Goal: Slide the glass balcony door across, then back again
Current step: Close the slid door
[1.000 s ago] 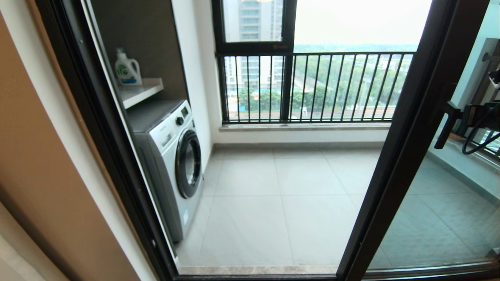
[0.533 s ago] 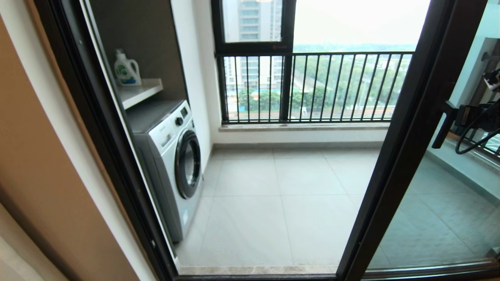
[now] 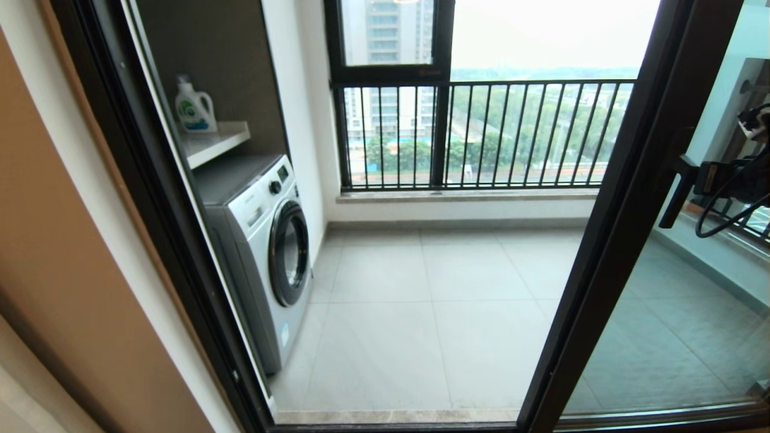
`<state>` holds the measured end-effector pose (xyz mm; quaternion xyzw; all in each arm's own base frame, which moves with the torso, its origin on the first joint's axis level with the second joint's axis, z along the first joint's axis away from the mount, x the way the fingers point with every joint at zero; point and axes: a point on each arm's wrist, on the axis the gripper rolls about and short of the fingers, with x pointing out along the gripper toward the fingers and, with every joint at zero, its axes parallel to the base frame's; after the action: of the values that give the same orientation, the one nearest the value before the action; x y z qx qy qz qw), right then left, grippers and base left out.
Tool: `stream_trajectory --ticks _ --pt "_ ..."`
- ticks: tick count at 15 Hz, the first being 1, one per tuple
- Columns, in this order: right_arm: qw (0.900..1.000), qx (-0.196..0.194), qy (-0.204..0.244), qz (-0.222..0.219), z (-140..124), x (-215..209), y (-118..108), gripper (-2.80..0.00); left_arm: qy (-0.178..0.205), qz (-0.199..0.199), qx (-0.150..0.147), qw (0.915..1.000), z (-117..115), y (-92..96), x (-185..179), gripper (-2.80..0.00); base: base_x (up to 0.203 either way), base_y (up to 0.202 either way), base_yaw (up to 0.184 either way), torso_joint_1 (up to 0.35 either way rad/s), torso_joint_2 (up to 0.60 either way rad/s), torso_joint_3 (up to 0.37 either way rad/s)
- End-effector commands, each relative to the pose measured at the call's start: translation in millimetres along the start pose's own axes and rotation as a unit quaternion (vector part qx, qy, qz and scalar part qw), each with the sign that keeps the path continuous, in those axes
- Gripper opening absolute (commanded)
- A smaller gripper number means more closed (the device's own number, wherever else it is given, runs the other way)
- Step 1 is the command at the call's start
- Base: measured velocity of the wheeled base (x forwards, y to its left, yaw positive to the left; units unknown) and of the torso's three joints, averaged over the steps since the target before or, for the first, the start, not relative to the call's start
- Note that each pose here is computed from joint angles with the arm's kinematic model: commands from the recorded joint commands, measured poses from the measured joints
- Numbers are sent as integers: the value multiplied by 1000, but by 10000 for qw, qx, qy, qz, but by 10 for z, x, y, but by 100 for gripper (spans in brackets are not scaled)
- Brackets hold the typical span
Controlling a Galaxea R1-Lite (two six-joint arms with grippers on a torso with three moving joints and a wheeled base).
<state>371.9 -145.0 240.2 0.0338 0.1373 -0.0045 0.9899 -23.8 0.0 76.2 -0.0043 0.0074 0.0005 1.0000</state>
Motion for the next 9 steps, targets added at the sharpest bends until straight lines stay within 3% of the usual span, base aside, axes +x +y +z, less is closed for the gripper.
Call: stream_trajectory --ticks 1,9 --pt "9999 -27 -14 105 12 13 74 -280 9 3 -3 10000 -1 0 1 -280 0 0 0 0 0 0" --pt "9991 -120 -1 406 31 3 353 -280 9 3 -3 10000 -1 0 1 -280 0 0 0 0 0 0"
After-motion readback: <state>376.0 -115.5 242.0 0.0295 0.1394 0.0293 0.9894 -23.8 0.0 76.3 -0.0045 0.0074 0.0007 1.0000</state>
